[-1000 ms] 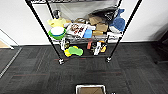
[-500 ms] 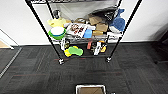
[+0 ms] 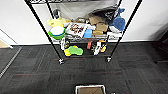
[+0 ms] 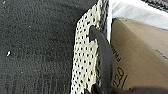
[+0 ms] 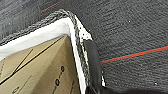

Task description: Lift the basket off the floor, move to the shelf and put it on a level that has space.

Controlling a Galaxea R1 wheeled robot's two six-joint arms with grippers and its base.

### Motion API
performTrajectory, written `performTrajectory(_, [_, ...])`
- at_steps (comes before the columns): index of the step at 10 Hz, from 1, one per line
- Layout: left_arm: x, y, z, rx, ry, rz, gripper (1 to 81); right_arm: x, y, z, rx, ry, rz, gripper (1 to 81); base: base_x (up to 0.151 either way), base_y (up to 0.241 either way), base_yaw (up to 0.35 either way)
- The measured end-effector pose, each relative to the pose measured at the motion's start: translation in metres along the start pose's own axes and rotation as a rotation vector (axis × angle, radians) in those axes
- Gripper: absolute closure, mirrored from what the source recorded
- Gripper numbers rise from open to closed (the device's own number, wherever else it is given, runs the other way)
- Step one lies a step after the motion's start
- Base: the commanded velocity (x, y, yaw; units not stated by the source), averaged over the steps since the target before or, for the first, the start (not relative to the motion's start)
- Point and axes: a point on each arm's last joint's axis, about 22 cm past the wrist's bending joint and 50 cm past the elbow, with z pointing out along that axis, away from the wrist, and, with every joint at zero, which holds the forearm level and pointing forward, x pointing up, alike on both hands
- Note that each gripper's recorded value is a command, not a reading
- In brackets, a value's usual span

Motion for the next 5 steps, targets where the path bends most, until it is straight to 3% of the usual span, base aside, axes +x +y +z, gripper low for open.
performTrajectory(3, [-0.03, 0.002, -0.018, 0.009, -0.065, -0.018, 81.1, -0.018, -0.005, -0.02, -0.001, -0.05, 0.015, 81.1, 0.0, 0.0, 0.0])
performTrajectory(5, [-0.014, 0.015, -0.041, 0.001, -0.039, -0.009, 81.1, -0.008, -0.015, -0.042, 0.002, -0.033, 0.015, 81.1, 0.0, 0.0, 0.0])
